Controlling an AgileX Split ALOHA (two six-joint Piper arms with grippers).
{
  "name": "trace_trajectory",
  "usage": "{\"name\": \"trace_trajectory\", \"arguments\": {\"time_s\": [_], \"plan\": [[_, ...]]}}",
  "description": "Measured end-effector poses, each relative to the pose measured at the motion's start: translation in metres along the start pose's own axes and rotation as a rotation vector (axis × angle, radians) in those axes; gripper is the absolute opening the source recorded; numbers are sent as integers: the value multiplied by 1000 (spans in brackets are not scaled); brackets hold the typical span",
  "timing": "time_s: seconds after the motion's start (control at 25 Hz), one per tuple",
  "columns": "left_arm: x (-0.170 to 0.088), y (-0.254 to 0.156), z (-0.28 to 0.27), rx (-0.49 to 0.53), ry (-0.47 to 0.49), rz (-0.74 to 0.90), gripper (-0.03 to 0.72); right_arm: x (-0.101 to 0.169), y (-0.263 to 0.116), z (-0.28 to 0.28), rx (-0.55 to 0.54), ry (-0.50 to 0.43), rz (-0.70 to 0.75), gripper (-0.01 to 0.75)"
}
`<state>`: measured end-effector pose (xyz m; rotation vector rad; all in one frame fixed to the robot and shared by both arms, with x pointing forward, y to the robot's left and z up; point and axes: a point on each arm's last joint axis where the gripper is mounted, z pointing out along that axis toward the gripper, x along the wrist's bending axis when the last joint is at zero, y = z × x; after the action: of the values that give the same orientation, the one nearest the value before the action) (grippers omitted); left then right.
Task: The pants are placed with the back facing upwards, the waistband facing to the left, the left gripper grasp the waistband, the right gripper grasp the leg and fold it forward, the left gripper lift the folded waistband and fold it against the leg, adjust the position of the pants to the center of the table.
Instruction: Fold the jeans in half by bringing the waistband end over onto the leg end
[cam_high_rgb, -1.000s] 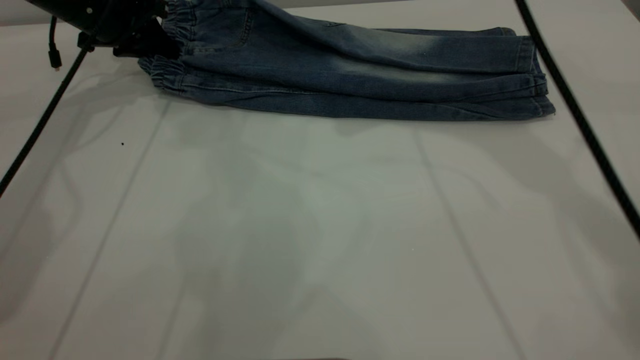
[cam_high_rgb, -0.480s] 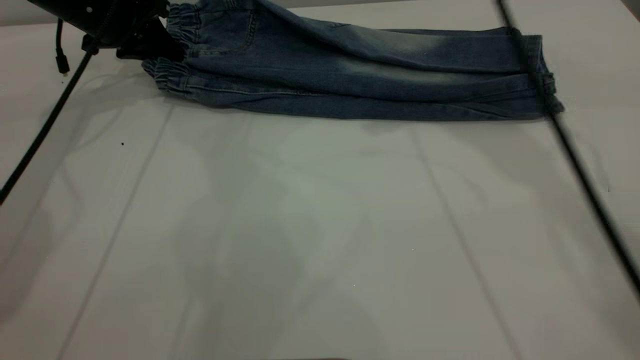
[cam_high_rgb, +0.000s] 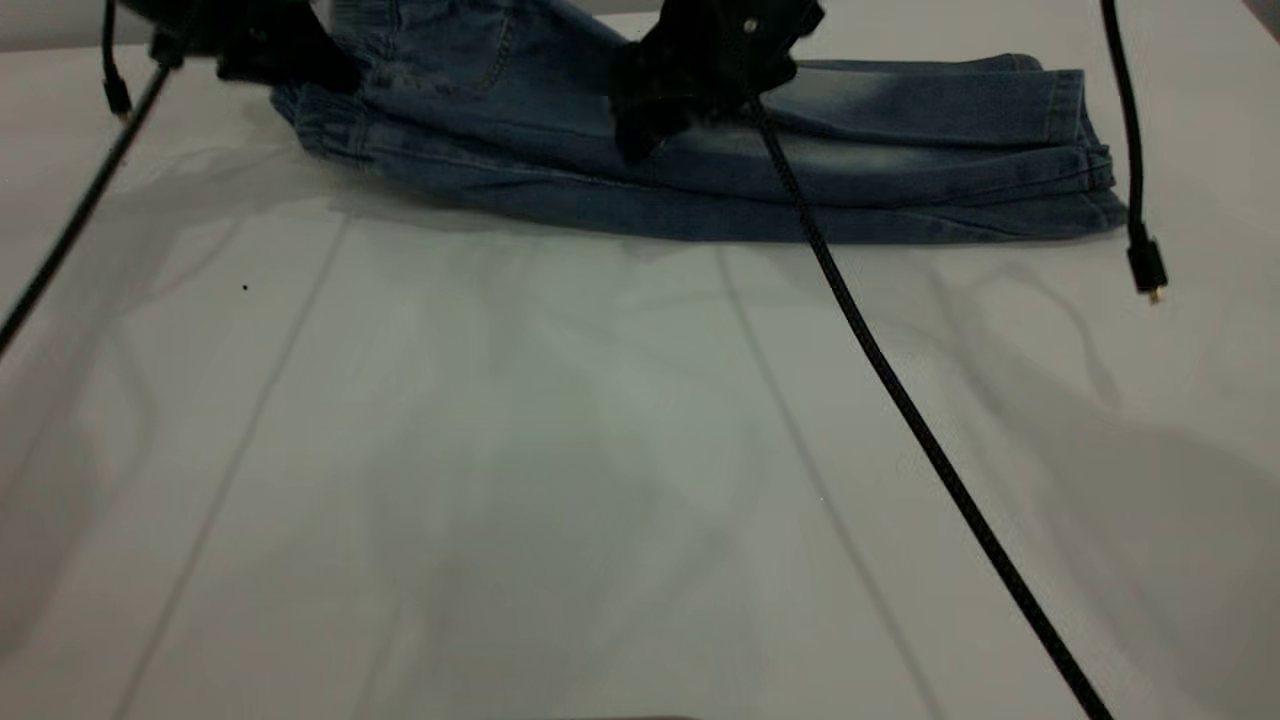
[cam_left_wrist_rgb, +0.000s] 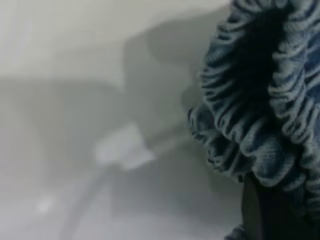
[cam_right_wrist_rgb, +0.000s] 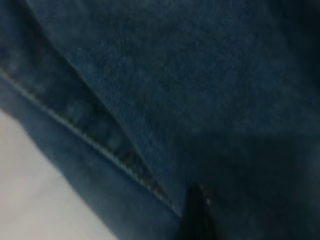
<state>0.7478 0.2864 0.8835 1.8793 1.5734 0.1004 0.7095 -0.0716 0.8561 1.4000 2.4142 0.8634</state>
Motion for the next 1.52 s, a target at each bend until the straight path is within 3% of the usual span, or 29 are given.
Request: {"name": "trace_trajectory", "arguments": {"time_s": [0.28,0.52,0.76,0.88,1.12,1.36,1.52], "plan": [[-19,26,-42,8,7,99,99,4,-14,17,39,34,62,475],[-36,41,-58,-14,6,151,99,32,-15,23,47,86,64,475],[-79,54,-60,-26,-34,238,99,63,-1,18,67,168,39,475],[-101,59,-61,-28,-61,281,99,64,14,3,96,207,6,475],[-135,71,-72,-41,-95,357,99,15,52,-65,164,190,-8,475],[-180,74,-72,-33,-150,427,99,-71,68,-126,153,1,207,475],[-217,64,-62,-7,-199,477,99,-111,67,-153,139,-93,287,475]]}}
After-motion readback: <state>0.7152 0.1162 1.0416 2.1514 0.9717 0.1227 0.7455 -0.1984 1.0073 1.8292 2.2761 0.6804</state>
